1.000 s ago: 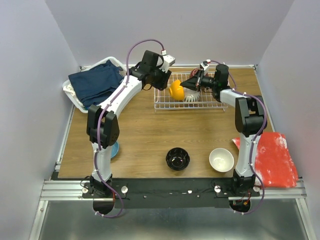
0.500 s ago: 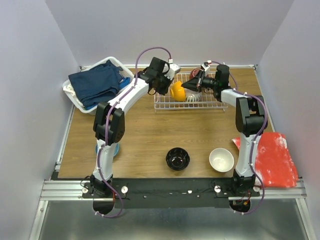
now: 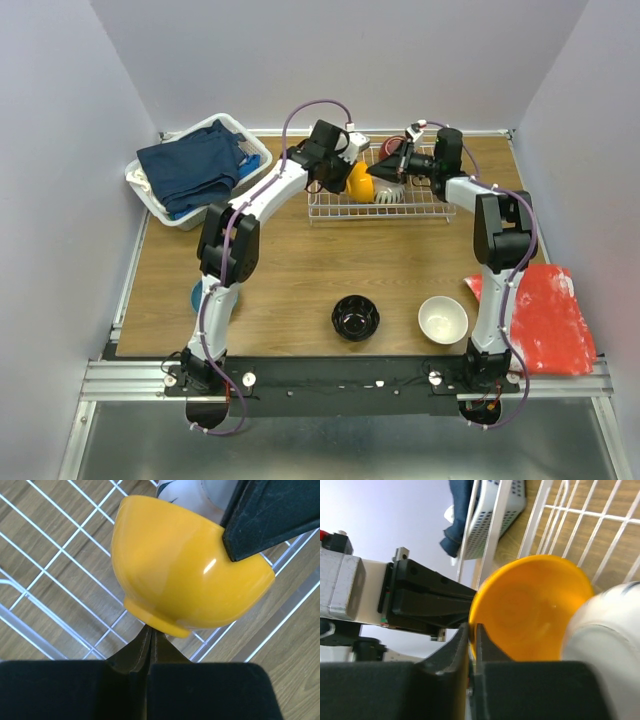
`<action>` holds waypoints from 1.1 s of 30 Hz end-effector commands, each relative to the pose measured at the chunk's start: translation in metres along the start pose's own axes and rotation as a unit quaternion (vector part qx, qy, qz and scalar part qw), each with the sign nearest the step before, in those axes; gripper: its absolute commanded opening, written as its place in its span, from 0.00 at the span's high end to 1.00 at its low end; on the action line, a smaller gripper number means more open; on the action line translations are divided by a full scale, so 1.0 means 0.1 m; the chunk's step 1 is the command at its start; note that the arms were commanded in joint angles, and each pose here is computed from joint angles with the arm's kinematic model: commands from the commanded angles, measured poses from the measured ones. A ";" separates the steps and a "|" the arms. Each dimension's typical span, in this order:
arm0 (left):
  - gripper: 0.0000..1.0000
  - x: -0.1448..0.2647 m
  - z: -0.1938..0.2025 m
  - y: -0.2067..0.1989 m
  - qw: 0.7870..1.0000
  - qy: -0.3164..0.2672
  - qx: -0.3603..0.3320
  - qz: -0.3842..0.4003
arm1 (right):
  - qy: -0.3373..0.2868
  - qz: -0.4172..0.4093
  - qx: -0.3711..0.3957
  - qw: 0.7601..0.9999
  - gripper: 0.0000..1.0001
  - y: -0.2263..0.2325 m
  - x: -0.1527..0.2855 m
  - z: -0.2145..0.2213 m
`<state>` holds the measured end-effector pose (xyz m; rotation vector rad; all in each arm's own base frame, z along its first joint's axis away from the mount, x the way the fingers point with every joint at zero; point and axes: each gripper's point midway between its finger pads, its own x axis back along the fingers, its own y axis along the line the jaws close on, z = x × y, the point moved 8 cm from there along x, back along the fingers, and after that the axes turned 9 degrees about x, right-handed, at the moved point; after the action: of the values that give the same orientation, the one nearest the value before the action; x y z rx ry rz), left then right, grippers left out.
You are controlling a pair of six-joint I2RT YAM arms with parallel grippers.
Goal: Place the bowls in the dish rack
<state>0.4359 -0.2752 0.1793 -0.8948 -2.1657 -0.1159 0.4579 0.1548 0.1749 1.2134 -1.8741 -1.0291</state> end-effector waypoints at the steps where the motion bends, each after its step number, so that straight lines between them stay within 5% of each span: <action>1: 0.93 -0.10 -0.18 -0.15 0.999 -0.033 -0.004 0.024 | -0.003 0.031 0.038 0.999 0.75 -0.05 0.19 -0.10; 7: 0.94 -0.20 -0.28 -0.27 0.998 -0.046 -0.008 0.040 | -0.006 0.098 0.098 0.990 0.55 0.10 0.59 -0.25; 15: 0.94 -0.29 -0.32 -0.42 0.997 -0.052 -0.015 0.053 | -0.013 0.180 0.143 0.973 0.54 0.20 1.06 -0.22; 33: 0.94 -0.50 -0.42 -0.78 0.994 -0.069 -0.029 0.083 | -0.018 0.213 0.188 0.958 0.53 0.46 1.24 0.01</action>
<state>0.4488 -0.3509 0.1930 -1.0666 -2.2567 -0.0543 0.4083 0.0528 0.2191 0.9486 -2.2617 -0.5332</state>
